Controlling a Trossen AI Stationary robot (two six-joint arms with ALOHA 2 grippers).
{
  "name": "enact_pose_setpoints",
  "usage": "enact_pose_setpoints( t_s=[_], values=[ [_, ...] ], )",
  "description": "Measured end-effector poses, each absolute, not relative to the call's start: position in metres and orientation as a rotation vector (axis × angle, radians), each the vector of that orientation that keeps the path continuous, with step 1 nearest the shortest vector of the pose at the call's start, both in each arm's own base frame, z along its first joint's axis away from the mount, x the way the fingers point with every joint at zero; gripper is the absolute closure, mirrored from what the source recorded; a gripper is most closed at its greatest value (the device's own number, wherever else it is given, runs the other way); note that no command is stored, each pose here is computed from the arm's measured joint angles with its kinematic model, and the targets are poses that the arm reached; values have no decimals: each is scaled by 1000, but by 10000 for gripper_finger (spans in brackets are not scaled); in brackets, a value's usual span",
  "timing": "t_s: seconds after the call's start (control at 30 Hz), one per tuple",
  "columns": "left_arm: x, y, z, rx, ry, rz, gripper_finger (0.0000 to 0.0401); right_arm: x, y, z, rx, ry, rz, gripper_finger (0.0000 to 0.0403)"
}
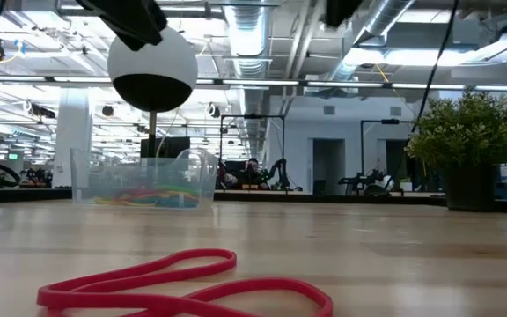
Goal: Pick and place rubber bands into bin
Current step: Put the red rubber band into the transparent container
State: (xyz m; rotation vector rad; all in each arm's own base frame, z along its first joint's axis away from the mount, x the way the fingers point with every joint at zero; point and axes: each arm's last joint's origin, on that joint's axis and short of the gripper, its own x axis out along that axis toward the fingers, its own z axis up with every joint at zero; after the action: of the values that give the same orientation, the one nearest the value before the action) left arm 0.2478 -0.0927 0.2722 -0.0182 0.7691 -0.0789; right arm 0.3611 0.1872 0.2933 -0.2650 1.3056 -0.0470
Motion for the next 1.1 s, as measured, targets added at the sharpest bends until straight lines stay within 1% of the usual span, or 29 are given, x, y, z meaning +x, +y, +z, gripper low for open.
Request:
enact_pose_setpoints(
  t_s=[0.13,0.2,0.27,0.4,0.47,0.57,0.67,0.83,0.97,1.1],
  values=[
    [273,-127,247,-43,740,-186,390,345,210,302,-290,1274,59,296],
    [282,-144,233,-55,736,-265,390,338,222,302,-302,1285,143,296],
    [291,-161,218,-61,719,-338,390,335,234,305,-296,1250,242,296],
    [302,-184,185,-45,724,-407,390,330,255,308,-291,1188,465,296],
    [305,-191,167,-32,756,-411,389,329,263,310,-295,1155,541,296],
    [313,-199,150,-38,807,-400,376,326,269,310,-287,1142,562,296],
    [322,-210,144,-38,805,-413,351,325,271,311,-252,1143,545,296],
    [329,-230,138,49,794,-464,298,324,274,311,-230,1145,535,296],
    [330,-244,130,137,782,-511,265,324,273,311,-229,1145,535,296],
    [331,-246,120,198,811,-452,246,324,273,310,-227,1144,534,296]
  ],
)
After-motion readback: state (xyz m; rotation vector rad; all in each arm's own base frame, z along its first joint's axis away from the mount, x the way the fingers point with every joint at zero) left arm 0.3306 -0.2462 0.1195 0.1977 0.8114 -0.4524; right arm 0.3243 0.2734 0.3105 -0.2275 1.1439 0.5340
